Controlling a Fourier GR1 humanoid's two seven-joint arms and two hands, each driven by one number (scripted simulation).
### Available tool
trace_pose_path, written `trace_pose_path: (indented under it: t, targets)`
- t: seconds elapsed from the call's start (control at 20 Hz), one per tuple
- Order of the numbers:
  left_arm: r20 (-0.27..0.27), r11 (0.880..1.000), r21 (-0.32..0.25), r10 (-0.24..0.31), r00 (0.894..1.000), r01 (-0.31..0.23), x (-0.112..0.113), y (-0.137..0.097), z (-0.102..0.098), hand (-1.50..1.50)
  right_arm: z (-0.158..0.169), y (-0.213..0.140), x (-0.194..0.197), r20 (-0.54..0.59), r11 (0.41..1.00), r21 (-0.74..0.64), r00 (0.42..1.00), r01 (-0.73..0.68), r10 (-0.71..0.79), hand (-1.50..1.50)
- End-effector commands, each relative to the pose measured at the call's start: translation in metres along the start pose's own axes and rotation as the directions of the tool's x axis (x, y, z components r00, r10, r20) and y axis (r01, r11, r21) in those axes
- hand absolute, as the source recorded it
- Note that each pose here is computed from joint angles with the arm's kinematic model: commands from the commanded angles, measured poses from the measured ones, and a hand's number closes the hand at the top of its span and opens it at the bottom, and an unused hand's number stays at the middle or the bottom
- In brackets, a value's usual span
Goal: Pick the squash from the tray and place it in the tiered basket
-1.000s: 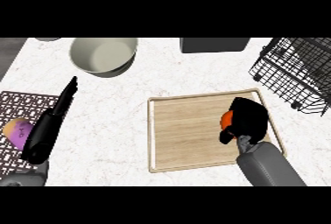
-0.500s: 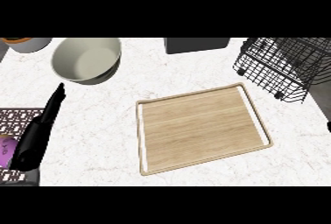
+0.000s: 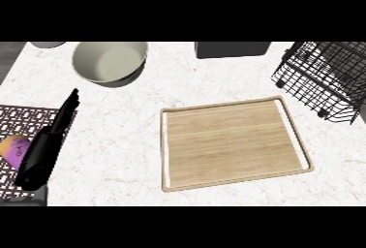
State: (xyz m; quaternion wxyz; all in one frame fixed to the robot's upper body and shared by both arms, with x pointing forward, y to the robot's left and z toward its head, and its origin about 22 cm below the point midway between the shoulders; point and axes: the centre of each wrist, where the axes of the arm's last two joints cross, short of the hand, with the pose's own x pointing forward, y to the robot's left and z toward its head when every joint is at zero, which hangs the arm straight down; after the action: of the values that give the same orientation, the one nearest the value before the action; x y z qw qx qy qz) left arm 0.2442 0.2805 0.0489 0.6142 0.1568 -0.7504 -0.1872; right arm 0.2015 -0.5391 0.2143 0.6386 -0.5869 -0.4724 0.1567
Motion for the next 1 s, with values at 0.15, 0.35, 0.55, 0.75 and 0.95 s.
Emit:
trace_pose_path:
  t: [0.15,0.35,0.55,0.75,0.95]
  targets:
    - [0.041,0.998,-0.058,0.010,0.999,-0.007,0.007,-0.007,-0.008,0.00,-0.007,-0.075,-0.030,0.120,0.988,-0.065,0.984,0.137,-0.129,1.50]
    - [0.029,0.998,-0.058,0.010,1.000,-0.009,-0.008,-0.007,-0.017,0.00,-0.025,-0.080,0.016,0.120,0.988,-0.052,0.983,0.146,-0.139,1.50]
    - [0.060,0.996,-0.084,0.023,0.998,-0.018,0.016,-0.015,-0.012,0.00,-0.042,-0.080,0.048,0.096,0.988,-0.026,0.984,0.153,-0.150,1.50]
    - [0.073,0.996,-0.094,0.014,0.997,-0.007,0.025,-0.031,-0.021,0.00,-0.057,-0.081,0.085,0.065,0.983,-0.038,0.982,0.181,-0.178,1.50]
    - [0.080,0.994,-0.113,0.011,0.997,-0.002,0.027,-0.021,-0.037,0.00,-0.073,-0.070,0.102,0.033,0.971,0.016,0.970,0.239,-0.239,1.50]
